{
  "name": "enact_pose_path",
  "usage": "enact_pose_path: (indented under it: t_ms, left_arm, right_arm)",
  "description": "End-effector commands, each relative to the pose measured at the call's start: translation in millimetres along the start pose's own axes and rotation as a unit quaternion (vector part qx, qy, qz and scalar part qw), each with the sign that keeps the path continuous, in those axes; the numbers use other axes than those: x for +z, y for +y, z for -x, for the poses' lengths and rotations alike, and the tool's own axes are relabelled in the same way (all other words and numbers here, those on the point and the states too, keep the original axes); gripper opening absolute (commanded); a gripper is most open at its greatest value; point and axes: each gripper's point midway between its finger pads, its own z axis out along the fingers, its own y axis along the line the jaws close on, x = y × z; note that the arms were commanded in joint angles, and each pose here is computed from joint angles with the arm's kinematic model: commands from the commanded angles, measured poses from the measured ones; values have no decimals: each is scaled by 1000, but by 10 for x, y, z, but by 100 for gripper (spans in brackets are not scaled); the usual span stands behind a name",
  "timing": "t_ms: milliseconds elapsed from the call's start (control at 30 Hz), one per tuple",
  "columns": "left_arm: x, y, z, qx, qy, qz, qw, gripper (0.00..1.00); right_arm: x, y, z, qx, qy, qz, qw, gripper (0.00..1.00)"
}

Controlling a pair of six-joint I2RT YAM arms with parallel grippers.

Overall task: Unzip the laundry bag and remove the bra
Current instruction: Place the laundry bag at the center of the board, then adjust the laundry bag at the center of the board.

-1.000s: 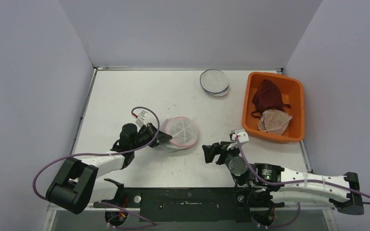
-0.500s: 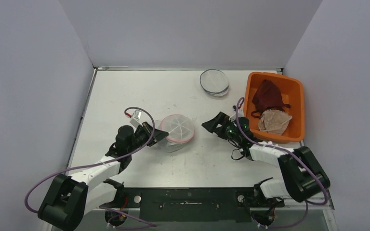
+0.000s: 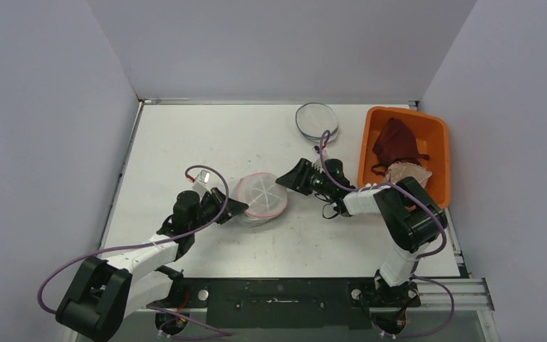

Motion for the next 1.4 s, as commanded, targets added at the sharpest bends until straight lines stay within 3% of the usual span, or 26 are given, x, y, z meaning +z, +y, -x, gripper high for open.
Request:
enact_pose_path:
  t_ms: [0,233,533,600,800,900,1033,1200,1367]
  left_arm:
    - [-44,83,23,-4,-18,21,1000,0]
    - [-15,-40,176,11,-31,30,999,0]
    - [375,-453,334,72,20,11,997,1]
    - [522,-585,353,79,31,-1,996,8]
    - [808,-959,275,88,41,-18,995,58]
    - [697,-881,254,64,18,-1,998,80]
    - [371,-675,164,18,-9,29,999,99]
    - [-37,-487,-139,-30,-43,48,997,96]
    - [-202,-502,-444,-67,-65,-2,996,97]
  right_arm:
    - [34,146,18,-30,-1,13,999,43]
    - [-283,365,44,-52,-29,10,998,7]
    - [-1033,461,-214,-92,-67,-42,993,5]
    - [-1175,442,-322,-77,-79,-42,993,5]
    - [-1386,294,-507,-20,-124,-49,991,5]
    - [-1409,262,-548,22,-150,-38,988,5]
    - [-1419,210,-592,66,-176,-24,982,5]
    - [-1376,220,-595,114,-198,-13,974,5]
    - [-1331,360,-558,165,-214,21,962,5]
